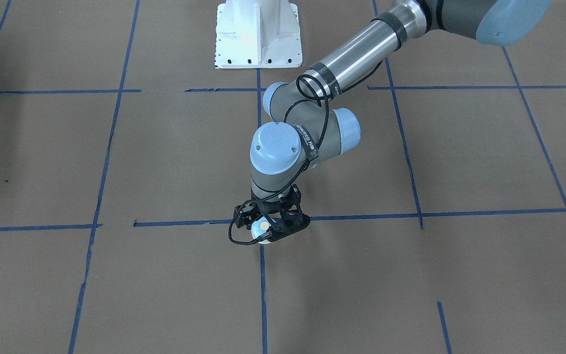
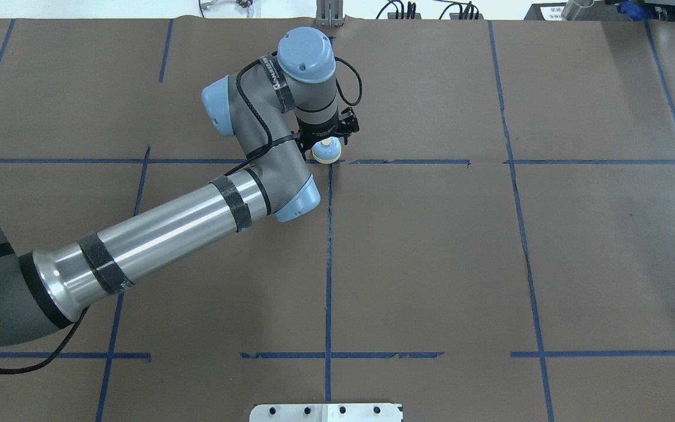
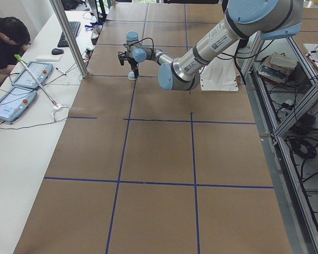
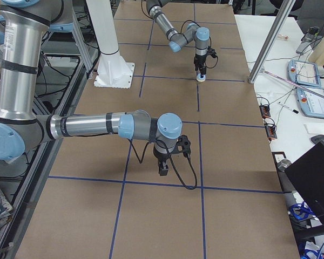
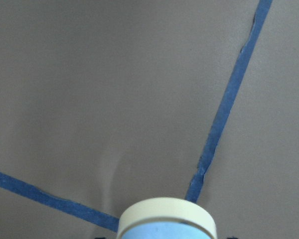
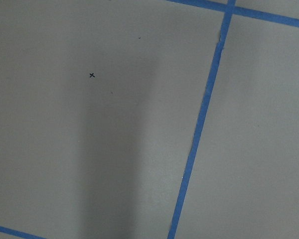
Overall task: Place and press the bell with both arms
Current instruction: 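Lower the bell onto the tape crossing and open the left gripper, then withdraw the left arm while the right arm reaches toward the bell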
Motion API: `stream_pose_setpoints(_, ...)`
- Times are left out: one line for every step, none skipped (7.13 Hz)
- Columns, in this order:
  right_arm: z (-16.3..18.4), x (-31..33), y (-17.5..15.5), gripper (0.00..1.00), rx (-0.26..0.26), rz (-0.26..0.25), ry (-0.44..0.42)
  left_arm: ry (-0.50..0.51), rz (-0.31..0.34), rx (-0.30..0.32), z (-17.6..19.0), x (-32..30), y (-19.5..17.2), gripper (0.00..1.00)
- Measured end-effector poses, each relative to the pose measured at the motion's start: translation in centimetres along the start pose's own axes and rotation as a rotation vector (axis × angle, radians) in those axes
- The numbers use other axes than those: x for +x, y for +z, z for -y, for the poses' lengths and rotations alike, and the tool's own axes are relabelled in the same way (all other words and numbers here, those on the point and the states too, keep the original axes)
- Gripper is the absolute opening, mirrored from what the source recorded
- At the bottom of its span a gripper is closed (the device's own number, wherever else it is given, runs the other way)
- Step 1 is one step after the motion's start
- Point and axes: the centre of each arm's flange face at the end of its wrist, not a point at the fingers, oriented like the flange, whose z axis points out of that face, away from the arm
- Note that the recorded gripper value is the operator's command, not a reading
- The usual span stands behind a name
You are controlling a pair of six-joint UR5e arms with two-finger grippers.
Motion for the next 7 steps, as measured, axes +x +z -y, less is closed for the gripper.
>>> stream_pose_setpoints(0.1, -0.1, -0.1, 1.00, 0.002, 0.000, -0.001, 0.016, -0.003, 0.001, 0.4, 0.0, -0.4, 1.00)
stream_pose_setpoints(0.3, -0.4, -0.4, 1.00, 0.010, -0.003, -0.010, 0.046, -0.010, -0.017, 1.5, -0.2, -1.4, 1.00)
stream_pose_setpoints(0.7, -0.8, -0.9, 1.00, 0.033, -0.008, -0.034, 0.082, -0.026, -0.068, 3.6, -1.1, -3.1, 1.00)
stream_pose_setpoints(1.0, -1.1, -1.2, 1.00, 0.060, -0.014, -0.057, 0.116, -0.056, -0.122, 6.3, -3.1, -5.2, 1.00)
stream_pose_setpoints(1.4, -1.4, -1.4, 1.00, 0.074, -0.017, -0.070, 0.154, -0.089, -0.142, 9.0, -6.6, -7.2, 1.00)
stream_pose_setpoints(2.2, -2.1, -1.6, 1.00, 0.082, -0.017, -0.077, 0.218, -0.114, -0.136, 10.8, -11.8, -8.3, 1.00)
stream_pose_setpoints(3.8, -3.5, -1.7, 1.00, 0.084, -0.015, -0.077, 0.299, -0.126, -0.114, 11.9, -18.2, -9.2, 1.00)
